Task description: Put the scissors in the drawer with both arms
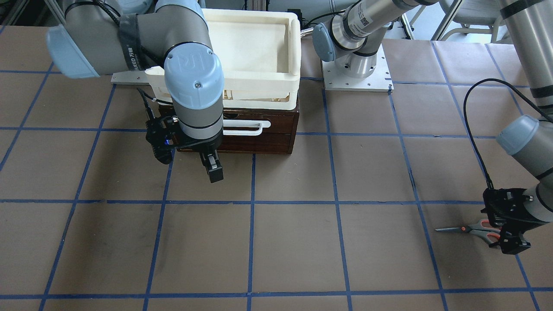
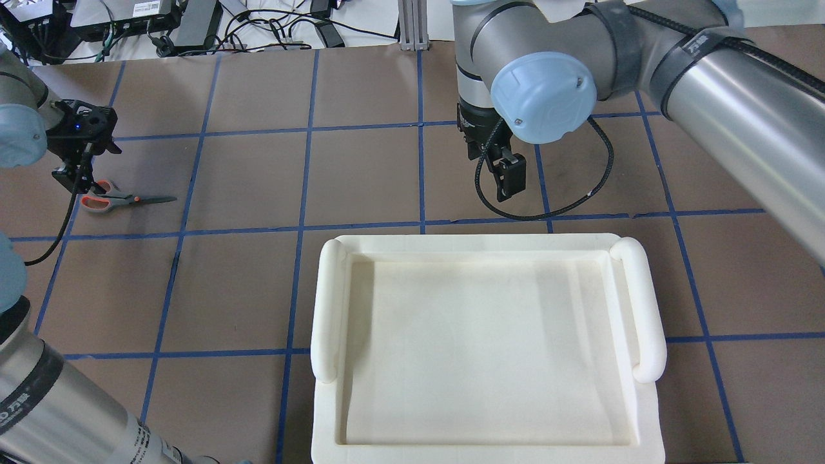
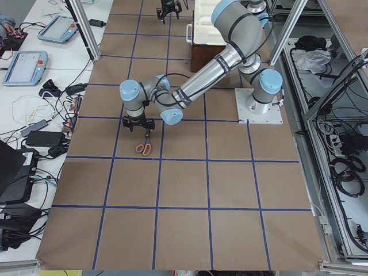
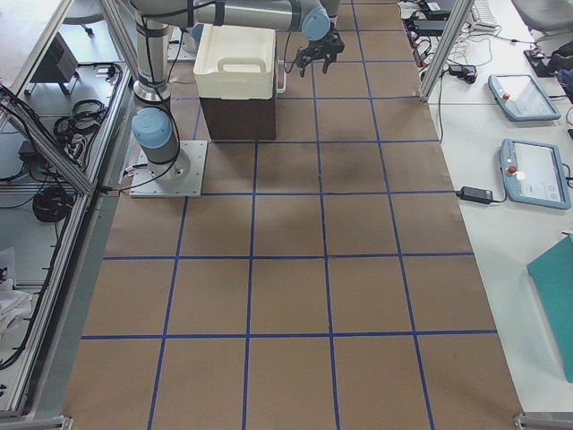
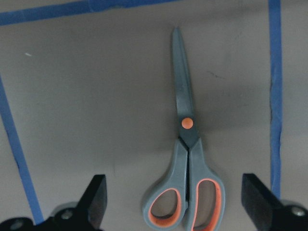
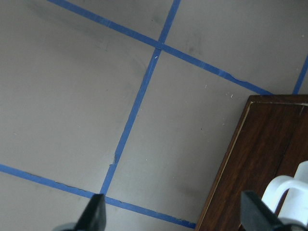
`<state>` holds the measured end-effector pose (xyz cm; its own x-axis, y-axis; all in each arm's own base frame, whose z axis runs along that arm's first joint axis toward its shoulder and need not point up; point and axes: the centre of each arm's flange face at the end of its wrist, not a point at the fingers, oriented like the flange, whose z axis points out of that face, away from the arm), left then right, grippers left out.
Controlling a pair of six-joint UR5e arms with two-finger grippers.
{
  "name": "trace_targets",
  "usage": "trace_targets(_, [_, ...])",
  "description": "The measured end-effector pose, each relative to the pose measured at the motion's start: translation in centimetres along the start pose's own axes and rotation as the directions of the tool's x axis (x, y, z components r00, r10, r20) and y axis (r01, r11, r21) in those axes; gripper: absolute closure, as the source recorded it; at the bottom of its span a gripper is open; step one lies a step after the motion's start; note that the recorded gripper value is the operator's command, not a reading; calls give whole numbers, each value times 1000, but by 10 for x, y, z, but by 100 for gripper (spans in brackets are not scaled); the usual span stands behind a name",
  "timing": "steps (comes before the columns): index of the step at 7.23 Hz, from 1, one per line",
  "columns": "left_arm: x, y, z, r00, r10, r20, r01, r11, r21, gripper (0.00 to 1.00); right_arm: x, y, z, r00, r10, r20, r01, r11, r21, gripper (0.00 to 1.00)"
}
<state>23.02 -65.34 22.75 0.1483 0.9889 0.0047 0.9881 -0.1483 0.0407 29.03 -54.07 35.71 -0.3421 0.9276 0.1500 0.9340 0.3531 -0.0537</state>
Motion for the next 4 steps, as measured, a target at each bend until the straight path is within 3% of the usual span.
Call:
trace_targets(2, [4,9,23,992,123,-23,-122,992,22,0,-1,14,10,996,86,-28,-86,996,-13,0])
trace_targets(4, [8,12,33,988,149,-39,-148,989,28,0,-5,24,23,980,188,-63,-191,981,-37,0])
